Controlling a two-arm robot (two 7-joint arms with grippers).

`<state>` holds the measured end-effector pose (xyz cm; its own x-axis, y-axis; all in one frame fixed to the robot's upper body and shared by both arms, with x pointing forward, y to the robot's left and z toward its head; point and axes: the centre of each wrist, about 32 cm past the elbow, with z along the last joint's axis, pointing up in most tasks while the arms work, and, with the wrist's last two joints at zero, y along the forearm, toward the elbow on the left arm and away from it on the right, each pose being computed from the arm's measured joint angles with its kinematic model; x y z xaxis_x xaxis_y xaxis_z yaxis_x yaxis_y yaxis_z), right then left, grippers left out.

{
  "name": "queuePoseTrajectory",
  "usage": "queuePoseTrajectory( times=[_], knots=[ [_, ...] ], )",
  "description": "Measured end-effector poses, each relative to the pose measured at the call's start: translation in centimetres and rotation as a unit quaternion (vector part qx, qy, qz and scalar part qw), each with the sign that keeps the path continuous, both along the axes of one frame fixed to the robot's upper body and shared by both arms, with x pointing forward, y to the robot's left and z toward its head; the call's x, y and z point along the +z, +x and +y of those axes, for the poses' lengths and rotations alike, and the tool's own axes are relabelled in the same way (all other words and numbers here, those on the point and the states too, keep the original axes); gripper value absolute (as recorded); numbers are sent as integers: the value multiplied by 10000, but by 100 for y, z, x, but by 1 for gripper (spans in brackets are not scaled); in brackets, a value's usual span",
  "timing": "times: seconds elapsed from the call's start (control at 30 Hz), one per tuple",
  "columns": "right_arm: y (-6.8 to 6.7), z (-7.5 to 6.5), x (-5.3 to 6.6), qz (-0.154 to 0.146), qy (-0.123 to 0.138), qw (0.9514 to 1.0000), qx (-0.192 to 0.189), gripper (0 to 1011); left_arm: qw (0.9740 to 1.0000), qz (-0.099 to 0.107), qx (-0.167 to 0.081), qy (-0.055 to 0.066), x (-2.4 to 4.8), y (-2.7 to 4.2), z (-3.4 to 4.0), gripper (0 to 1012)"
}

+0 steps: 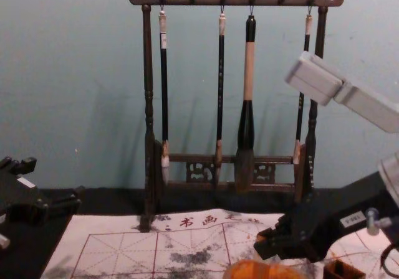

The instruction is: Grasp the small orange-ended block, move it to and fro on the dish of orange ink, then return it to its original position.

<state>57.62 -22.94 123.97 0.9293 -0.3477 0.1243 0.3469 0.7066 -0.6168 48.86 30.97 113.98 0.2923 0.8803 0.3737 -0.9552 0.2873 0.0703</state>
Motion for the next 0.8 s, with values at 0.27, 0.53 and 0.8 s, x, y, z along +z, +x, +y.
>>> queuePoseTrajectory(
  times=[0.27, 0.53, 0.8],
  knots=[
    [40, -19, -8, -17, -16, 9999, -105, 79, 10000, 0, 0, 0, 0, 0, 0, 1001],
    [48, -88, 10, -44, -49, 9997, -215, 79, 10000, 0, 0, 0, 0, 0, 0, 1001],
    [27, -124, 42, -66, -19, 9997, -248, 79, 10000, 0, 0, 0, 0, 0, 0, 1001]
  ],
)
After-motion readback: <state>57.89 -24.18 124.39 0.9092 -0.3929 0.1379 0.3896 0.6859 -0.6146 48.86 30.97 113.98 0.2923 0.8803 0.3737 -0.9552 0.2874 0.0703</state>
